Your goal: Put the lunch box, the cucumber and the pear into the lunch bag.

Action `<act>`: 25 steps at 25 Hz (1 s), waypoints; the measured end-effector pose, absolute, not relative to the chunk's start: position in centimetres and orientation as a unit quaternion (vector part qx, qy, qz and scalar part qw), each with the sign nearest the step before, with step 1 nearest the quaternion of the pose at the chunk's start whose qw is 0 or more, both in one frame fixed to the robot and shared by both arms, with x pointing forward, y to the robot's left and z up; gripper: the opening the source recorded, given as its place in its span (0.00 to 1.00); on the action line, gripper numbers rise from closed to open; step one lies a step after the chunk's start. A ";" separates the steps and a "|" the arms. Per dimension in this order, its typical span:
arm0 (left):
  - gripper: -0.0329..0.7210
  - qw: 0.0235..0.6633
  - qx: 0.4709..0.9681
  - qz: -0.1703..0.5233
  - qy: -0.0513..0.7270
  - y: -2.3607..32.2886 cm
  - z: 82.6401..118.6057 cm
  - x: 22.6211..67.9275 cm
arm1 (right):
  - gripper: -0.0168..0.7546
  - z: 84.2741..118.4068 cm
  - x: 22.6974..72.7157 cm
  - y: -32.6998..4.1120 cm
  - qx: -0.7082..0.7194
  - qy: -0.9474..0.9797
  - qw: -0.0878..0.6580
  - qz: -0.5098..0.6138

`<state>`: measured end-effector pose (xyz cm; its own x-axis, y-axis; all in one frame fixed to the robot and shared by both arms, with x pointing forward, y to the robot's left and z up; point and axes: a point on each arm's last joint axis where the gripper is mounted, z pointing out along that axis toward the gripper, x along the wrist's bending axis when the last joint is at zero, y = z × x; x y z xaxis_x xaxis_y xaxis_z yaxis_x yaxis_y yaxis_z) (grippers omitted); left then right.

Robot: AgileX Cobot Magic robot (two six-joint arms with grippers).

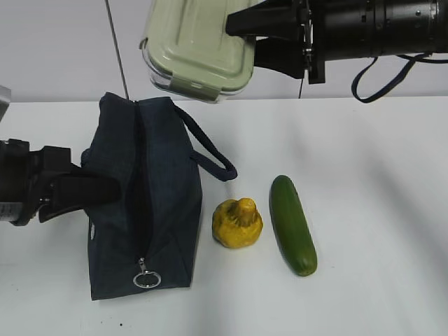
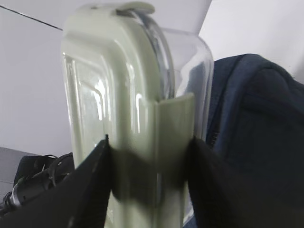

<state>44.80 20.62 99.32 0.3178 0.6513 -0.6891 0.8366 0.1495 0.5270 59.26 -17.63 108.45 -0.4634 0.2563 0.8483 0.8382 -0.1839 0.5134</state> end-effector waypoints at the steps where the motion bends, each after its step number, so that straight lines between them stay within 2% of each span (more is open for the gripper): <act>1: 0.02 0.498 0.643 -0.105 0.572 20.4 99.1 45.0 | 0.49 108.7 59.2 -17.3 -0.454 -0.597 0.237 -0.617; 8: 0.02 0.529 0.617 -0.179 0.554 19.3 97.7 46.0 | 0.49 110.0 59.4 -16.6 -0.434 -0.577 0.245 -0.646; 14: 0.02 0.531 0.620 -0.188 0.546 19.2 97.6 45.9 | 0.49 109.9 58.9 -14.9 -0.416 -0.586 0.254 -0.647; 19: 0.02 0.531 0.620 -0.188 0.546 19.2 97.6 45.9 | 0.49 107.7 59.4 -13.3 -0.424 -0.589 0.279 -0.629; 25: 0.02 0.531 0.620 -0.188 0.546 19.2 97.6 45.9 | 0.49 103.6 61.0 -12.8 -0.462 -0.583 0.297 -0.599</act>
<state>45.93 19.19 97.63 0.3331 0.4776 -0.8130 0.8766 0.1608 0.4536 61.03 -12.76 103.58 -0.3962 0.1826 0.8998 0.8947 -0.1436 0.4231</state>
